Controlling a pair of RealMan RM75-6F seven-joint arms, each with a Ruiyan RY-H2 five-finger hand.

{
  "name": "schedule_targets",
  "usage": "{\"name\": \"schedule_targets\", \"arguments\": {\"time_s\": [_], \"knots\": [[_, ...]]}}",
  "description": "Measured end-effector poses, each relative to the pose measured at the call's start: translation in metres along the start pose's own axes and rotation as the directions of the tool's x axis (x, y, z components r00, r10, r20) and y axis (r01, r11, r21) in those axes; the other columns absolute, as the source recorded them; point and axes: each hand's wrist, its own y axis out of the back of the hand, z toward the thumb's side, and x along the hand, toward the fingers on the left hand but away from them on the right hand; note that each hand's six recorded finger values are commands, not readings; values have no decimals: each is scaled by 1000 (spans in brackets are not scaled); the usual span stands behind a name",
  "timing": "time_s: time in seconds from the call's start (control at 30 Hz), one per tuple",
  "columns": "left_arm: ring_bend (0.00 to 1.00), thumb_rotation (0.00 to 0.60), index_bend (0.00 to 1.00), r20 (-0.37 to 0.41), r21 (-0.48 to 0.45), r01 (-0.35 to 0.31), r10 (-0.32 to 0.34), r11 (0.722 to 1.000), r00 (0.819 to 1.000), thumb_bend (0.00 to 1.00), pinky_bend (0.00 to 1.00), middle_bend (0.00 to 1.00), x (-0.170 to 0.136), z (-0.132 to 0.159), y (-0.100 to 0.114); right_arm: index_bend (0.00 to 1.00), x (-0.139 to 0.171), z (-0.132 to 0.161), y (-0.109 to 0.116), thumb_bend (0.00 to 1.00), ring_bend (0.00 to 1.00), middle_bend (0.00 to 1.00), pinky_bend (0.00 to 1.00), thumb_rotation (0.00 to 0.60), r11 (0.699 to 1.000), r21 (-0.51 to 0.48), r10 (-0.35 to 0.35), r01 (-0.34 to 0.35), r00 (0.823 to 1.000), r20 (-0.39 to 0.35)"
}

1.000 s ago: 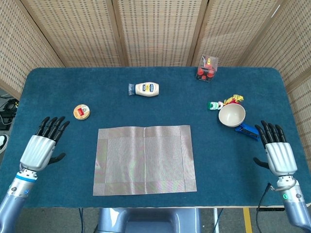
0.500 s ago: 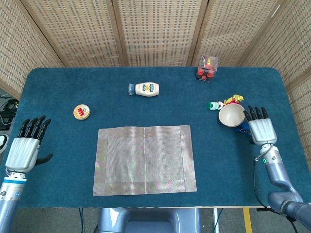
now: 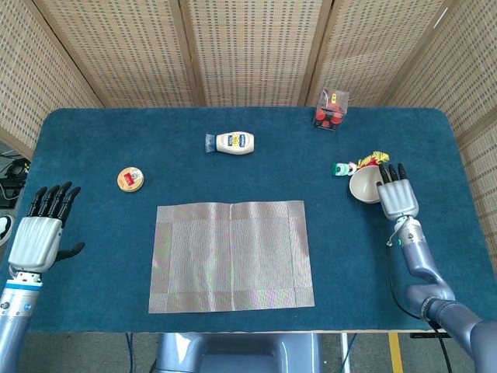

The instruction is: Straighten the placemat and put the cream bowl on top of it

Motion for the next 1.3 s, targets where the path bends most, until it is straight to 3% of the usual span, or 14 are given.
{"name": "schedule_targets", "arguments": {"time_s": [0.13, 0.4, 0.63, 0.83, 1.07, 1.23, 1.3], "knots": [[0, 600, 0, -4, -11, -2, 2, 1000, 1000, 0, 0, 0, 1, -2, 1, 712, -5, 1, -2, 486, 0, 0, 0, 600, 1000, 0, -6, 6, 1000, 6], [0, 600, 0, 8, -21, 3, -3, 1000, 1000, 0, 0, 0, 1, 0, 0, 725, -4, 8, 10, 492, 0, 0, 0, 600, 989, -107, -103, 100, 995, -19], [0, 600, 0, 18, -38, 2, -1, 999, 1000, 0, 0, 0, 0, 2, 2, 727, 7, 20, 38, 494, 0, 0, 0, 600, 944, -252, -241, 212, 966, -90], [0, 600, 0, 31, -55, 9, -7, 998, 1000, 0, 0, 0, -2, 3, 3, 728, 29, 53, 69, 496, 0, 0, 0, 600, 906, -354, -322, 231, 919, -226], [0, 600, 0, 39, -79, 12, -9, 997, 999, 0, 0, 0, -3, 2, 5, 729, 71, 122, 120, 495, 0, 0, 0, 600, 872, -463, -370, 160, 834, -409], [0, 600, 0, 35, -97, 11, -7, 995, 999, 0, 0, 0, -3, -2, 7, 728, 91, 169, 151, 495, 0, 0, 0, 600, 897, -419, -363, 140, 773, -521], [0, 600, 0, 32, -104, 12, -9, 994, 999, 0, 0, 0, -3, -4, 8, 729, 93, 183, 158, 495, 0, 0, 0, 600, 912, -382, -351, 145, 757, -550]]}}
